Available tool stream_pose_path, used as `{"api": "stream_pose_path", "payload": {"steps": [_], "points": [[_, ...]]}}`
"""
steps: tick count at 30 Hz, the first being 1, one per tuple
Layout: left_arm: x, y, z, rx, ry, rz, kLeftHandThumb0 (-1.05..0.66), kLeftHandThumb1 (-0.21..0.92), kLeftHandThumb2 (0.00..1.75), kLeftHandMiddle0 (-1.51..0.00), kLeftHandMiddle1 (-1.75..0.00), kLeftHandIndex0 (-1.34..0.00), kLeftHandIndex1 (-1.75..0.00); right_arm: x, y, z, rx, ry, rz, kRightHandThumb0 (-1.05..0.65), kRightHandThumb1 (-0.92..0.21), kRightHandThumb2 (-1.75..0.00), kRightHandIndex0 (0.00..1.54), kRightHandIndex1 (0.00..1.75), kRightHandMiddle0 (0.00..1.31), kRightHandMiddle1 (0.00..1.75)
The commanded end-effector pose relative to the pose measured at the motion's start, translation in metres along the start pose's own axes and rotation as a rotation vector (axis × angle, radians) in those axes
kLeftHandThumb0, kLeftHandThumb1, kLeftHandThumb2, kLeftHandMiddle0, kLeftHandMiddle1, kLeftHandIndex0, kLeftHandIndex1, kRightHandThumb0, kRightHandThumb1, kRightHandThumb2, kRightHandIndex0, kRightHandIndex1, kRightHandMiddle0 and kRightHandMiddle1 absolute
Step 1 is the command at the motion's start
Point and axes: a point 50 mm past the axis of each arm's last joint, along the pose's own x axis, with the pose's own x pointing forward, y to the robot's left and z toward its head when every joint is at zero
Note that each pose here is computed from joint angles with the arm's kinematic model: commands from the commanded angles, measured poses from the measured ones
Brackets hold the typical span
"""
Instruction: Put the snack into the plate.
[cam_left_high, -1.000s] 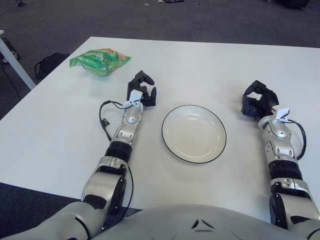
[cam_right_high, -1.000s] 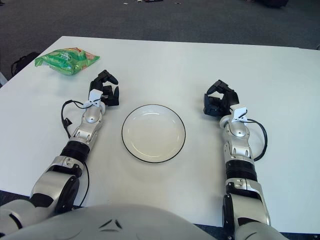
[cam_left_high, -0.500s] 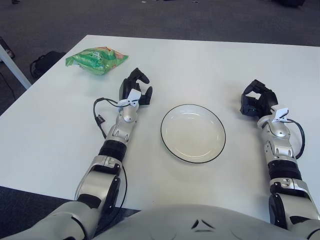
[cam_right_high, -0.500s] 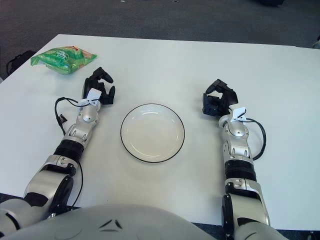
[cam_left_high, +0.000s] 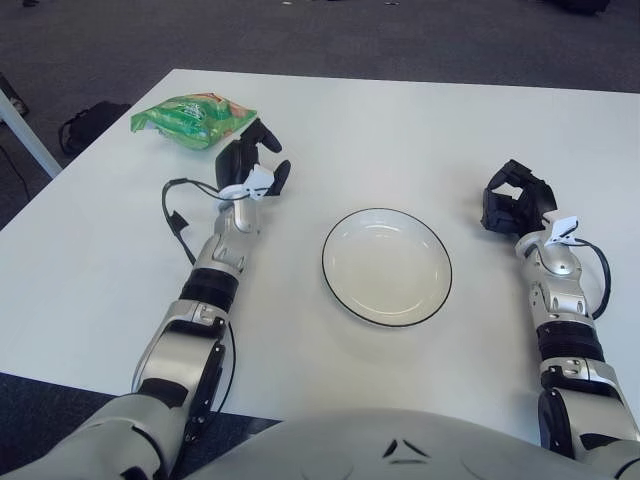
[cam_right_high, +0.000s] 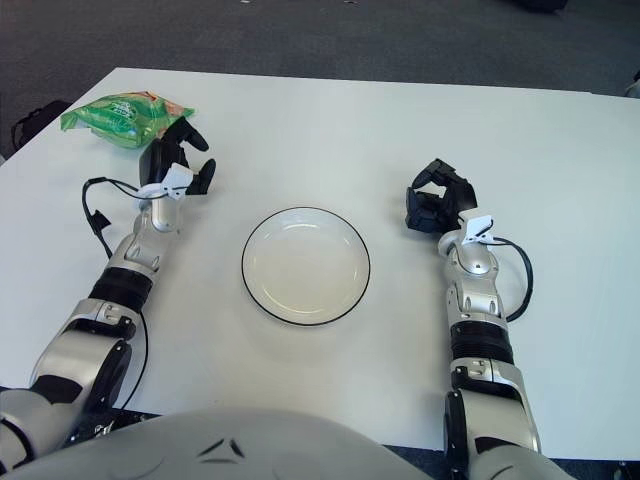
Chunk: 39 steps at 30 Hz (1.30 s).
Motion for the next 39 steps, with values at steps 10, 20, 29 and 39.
{"api": "stream_pose_path", "payload": {"steps": [10,20,29,39], "points": [[0.045,0.031,0.02,0.111,-0.134,0.066,-0.48,0.31,1.32,-1.3,-1.75,-0.62,-1.75,-0.02,0.006,-0.037,-0.005,0.165,0.03,-0.48,-0.33,-1.3,1.33,1.75,0.6,1.75],[0.061,0.04,0.032,0.164,-0.178,0.076,-0.49,0.3,1.34,-1.31,-1.75,-0.63,-1.75,-0.021,0.006,-0.037,-0.002,0.164,0.038,-0.48,-0.33,-1.3,1.33,1.75,0.61,1.75],[0.074,0.045,0.041,0.29,-0.231,0.12,-0.5,0.25,1.39,-1.3,-1.75,-0.66,-1.75,-0.02,0.005,-0.037,0.001,0.172,0.034,-0.48,-0.33,-1.3,1.32,1.75,0.6,1.75],[0.087,0.046,0.042,0.476,-0.255,0.135,-0.52,0.22,1.43,-1.26,-1.75,-0.69,-1.75,-0.019,0.005,-0.038,0.001,0.171,0.037,-0.48,-0.33,-1.3,1.33,1.75,0.6,1.75]]}}
